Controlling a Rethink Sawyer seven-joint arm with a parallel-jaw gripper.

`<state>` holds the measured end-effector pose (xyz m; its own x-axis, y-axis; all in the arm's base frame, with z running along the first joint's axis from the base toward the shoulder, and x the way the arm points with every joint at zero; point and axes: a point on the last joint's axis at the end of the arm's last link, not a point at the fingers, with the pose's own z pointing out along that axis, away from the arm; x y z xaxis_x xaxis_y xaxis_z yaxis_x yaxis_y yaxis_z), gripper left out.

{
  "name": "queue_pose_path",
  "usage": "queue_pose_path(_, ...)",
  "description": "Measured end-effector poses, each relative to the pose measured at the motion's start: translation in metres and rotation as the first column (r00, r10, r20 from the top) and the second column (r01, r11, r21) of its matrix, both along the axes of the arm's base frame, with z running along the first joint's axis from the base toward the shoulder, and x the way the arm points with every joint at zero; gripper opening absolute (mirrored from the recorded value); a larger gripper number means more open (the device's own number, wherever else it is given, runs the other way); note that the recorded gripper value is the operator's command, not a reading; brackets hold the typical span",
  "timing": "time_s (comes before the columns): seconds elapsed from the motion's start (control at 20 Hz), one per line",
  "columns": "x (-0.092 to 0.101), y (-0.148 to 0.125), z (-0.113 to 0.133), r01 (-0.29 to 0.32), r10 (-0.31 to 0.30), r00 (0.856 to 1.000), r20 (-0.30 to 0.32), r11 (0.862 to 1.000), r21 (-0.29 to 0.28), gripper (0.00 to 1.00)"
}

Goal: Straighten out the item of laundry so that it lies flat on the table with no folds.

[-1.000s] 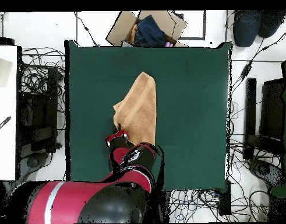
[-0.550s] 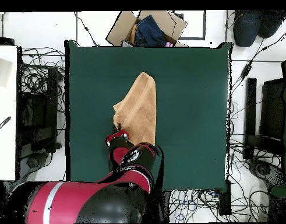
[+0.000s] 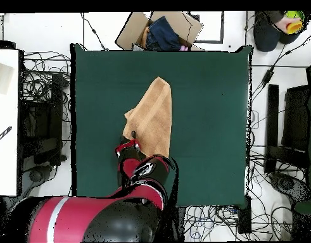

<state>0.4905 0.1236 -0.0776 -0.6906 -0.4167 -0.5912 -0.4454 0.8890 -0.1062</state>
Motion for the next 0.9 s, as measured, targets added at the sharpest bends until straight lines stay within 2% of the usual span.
queue_pose_path(0.9,0.0008,0.0000,0.0002,0.004,-0.004,1.000,-0.007,1.000,0.002,1.00)
